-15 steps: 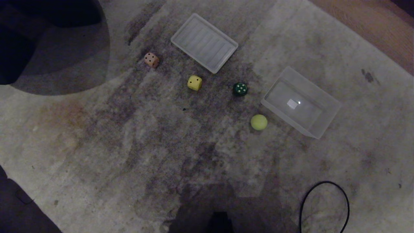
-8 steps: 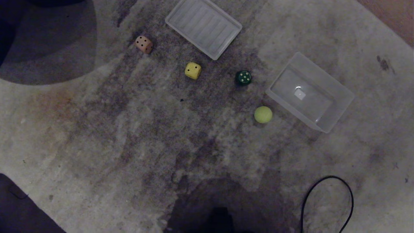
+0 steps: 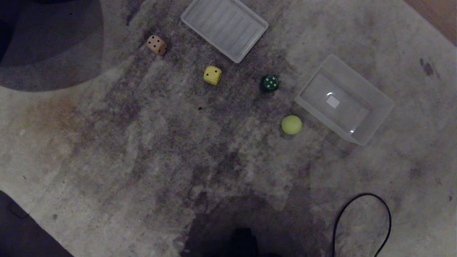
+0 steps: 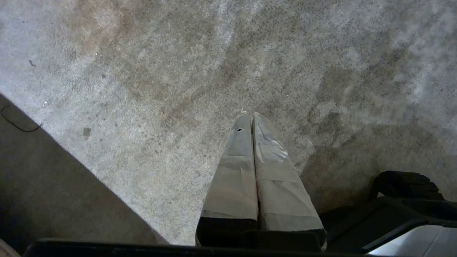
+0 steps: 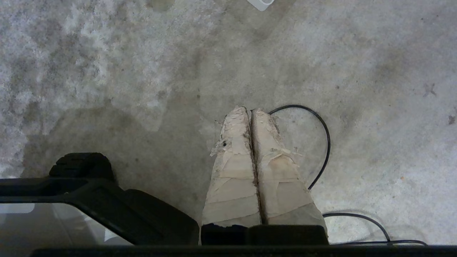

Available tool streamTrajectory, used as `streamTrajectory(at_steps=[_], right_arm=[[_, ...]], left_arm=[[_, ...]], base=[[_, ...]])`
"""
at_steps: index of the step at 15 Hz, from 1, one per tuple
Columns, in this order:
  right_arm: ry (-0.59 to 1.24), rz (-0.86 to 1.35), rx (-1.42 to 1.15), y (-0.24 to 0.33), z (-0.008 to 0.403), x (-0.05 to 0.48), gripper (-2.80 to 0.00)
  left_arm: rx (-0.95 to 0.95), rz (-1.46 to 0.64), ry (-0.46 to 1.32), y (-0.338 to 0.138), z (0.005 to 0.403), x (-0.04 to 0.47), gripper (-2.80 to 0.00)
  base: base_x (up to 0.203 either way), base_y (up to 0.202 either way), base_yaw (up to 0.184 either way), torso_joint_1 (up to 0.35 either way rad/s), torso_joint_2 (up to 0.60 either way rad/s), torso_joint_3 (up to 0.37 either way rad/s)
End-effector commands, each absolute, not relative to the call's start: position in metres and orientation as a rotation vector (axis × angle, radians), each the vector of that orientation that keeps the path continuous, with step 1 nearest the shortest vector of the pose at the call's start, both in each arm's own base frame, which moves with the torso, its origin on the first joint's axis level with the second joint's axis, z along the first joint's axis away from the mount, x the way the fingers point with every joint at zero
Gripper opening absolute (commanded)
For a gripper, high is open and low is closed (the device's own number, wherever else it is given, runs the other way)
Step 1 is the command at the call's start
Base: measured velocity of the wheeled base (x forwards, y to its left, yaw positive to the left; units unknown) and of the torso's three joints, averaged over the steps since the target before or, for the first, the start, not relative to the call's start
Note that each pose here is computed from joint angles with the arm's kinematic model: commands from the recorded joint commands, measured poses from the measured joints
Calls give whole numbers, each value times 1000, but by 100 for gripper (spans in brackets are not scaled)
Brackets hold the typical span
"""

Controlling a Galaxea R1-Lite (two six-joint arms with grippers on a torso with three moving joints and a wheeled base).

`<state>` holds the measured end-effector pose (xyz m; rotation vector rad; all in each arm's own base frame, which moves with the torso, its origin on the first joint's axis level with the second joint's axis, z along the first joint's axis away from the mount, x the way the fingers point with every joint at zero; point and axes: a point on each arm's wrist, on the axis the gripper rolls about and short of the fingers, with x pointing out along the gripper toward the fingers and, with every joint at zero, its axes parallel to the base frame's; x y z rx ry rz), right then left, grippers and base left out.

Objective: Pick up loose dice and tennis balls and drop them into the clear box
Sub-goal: Find toys out of the box, then pick up the ball on the floor

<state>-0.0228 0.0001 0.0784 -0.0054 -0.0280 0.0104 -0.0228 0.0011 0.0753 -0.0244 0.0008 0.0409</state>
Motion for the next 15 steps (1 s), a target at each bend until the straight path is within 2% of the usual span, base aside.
streamTrajectory(at_steps=[1,15], right_arm=[[-18,11,-5,0,75,-22,-280],[-18,11,3,0,75,-22,-280]], left_arm=[[-18,40,4,1,75,-23,-280],[-27,41,4,1,75,-23,-280]], base=[[0,0,0,0,0,0],[0,0,0,0,0,0]])
